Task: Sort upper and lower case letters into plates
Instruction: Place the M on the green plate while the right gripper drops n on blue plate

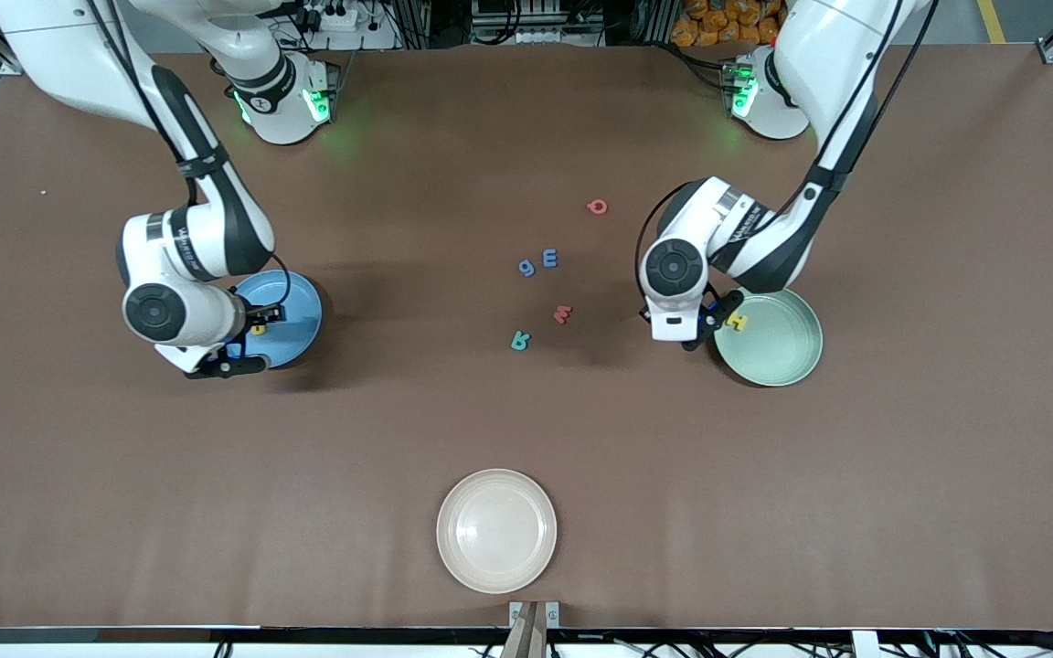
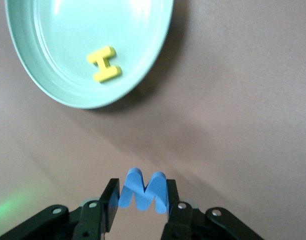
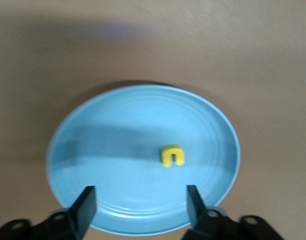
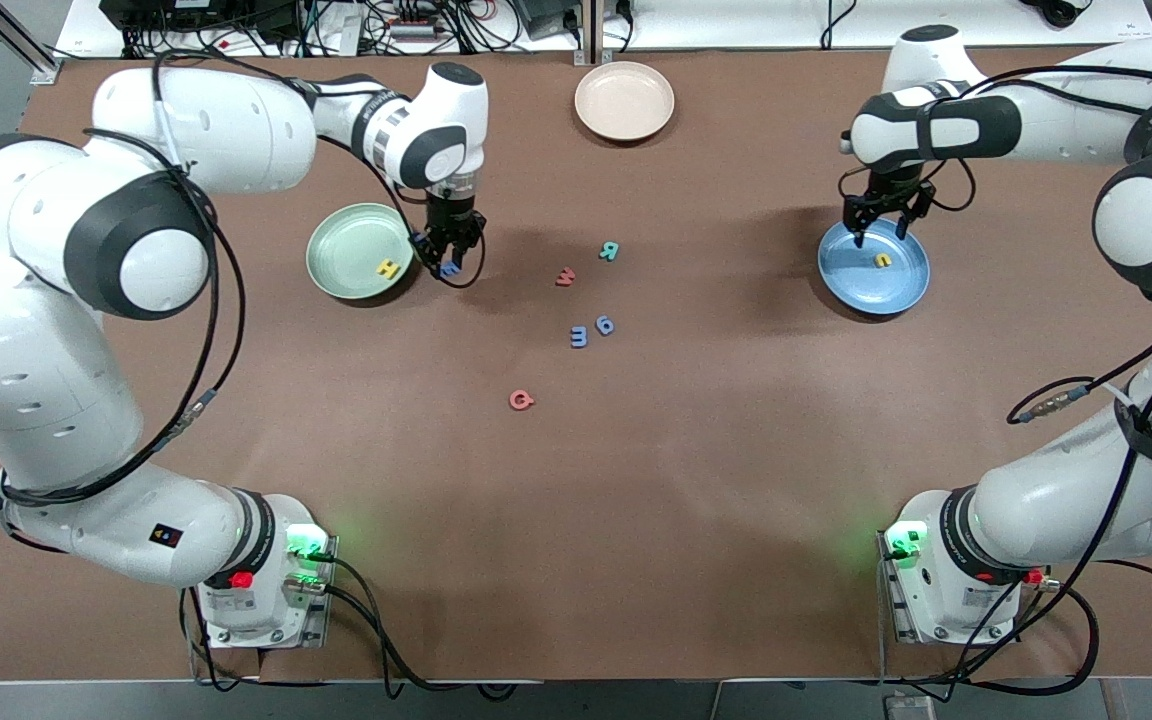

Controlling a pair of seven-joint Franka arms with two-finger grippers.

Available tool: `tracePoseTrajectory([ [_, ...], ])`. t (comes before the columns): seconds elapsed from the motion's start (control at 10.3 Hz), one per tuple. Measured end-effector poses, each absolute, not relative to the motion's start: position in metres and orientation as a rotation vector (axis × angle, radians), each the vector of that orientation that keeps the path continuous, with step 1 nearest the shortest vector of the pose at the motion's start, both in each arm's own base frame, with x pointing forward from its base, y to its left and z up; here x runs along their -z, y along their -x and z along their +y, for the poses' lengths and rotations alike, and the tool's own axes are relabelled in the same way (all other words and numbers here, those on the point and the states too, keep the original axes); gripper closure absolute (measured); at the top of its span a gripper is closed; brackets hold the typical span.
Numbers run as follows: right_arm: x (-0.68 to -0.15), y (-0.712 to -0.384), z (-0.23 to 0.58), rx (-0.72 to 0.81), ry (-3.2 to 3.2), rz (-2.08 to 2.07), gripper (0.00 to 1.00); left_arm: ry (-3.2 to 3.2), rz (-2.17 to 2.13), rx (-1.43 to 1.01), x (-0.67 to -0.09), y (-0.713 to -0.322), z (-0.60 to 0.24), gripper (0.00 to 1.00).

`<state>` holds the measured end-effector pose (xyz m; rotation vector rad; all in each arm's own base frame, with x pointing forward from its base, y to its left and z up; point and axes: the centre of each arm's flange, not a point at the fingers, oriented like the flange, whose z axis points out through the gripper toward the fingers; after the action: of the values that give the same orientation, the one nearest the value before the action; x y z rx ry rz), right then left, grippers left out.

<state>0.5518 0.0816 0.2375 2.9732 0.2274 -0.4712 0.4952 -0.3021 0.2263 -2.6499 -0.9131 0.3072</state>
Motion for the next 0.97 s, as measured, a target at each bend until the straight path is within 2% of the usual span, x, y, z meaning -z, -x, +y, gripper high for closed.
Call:
tracePoseTrajectory([
  [0.1, -0.250, -0.555, 0.106, 0.432, -2.970, 0.280, 0.01, 2.665, -0.823, -0.343, -0.230, -0.497, -0.293, 0.58],
  [0.19, -0.266, -0.557, 0.136, 0.382, -2.969, 0.311, 0.00, 2.681, -0.752, -0.372, -0.234, -0.499, -0.283, 0.58],
  [0.58, -0.326, -0.540, 0.234, 0.203, -2.996, 0.307, 0.00, 2.669, -0.494, -0.358, -0.226, -0.497, -0.247, 0.58],
  [0.97, -0.376, -0.543, 0.251, 0.209, -3.063, 0.259, 0.00, 2.687, -0.326, -0.366, -0.217, -0.505, -0.209, 0.58],
])
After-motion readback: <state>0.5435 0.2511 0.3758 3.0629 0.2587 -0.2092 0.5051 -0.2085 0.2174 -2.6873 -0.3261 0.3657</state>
